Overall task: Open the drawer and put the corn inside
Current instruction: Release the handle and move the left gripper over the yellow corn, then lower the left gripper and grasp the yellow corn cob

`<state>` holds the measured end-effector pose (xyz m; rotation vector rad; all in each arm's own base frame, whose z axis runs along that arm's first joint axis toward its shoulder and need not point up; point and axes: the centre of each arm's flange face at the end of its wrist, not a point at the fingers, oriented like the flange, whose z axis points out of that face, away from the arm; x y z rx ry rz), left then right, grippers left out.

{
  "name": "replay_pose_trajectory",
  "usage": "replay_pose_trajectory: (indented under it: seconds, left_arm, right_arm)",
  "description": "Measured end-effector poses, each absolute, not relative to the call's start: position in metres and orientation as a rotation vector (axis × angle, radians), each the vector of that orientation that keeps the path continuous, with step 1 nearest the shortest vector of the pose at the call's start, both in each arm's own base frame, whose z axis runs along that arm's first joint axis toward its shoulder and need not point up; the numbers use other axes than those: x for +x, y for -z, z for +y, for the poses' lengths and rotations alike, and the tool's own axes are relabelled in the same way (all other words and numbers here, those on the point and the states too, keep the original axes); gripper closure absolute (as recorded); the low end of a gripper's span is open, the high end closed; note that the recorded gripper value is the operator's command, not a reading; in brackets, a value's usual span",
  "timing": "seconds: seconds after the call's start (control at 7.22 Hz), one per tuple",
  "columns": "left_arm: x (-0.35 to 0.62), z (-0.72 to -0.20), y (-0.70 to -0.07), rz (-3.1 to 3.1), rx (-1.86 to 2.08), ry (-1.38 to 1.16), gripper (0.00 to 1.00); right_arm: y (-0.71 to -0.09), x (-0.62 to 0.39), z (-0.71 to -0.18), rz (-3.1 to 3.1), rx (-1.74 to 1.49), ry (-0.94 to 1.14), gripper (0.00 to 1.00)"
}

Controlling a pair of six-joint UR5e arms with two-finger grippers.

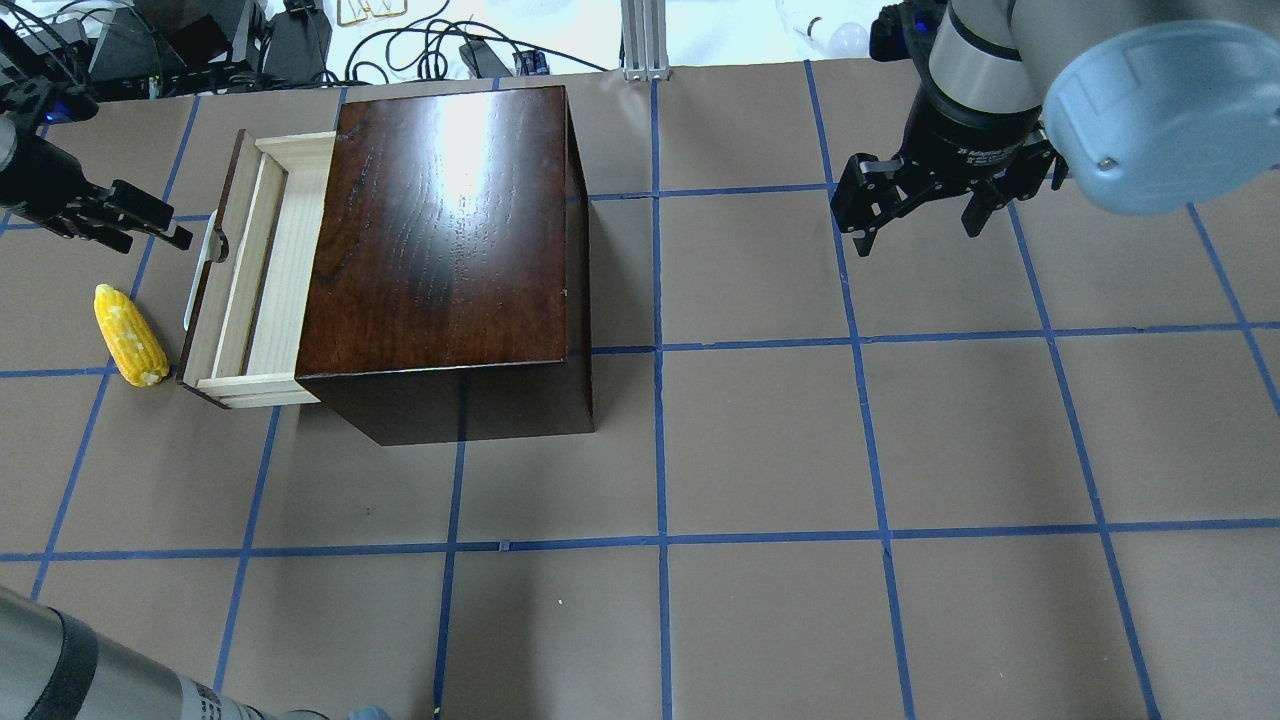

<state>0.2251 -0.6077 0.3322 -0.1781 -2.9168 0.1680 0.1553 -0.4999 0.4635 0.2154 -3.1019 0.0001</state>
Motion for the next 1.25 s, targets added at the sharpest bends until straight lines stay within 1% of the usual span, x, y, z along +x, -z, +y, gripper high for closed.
replay_pose_trajectory:
  seconds: [0.28, 0.69, 0.97, 1.25]
  left_arm:
    - [0.253, -0.594, -0.342, -2.932, -0.032, -0.188, 0.00]
    - [0.287, -0.579, -0.327, -2.877, 0.434, -0.132, 0.00]
    - [0.299, -0.576, -0.308, -2.842, 0.558, -0.084, 0.00]
    - [0.311, -0.577, -0.276, -2.868, 0.625, 0.019, 0.00]
  right_arm:
    - [-0.464, 0.155, -0.500, -3.102, 0.216, 0.000, 0.00]
    - [-0.464, 0.156, -0.500, -3.102, 0.217, 0.000, 0.00]
    - [-0.464, 0.155, -0.500, -3.102, 0.216, 0.000, 0.00]
    - [-0.463, 0.156, -0.500, -3.102, 0.216, 0.000, 0.00]
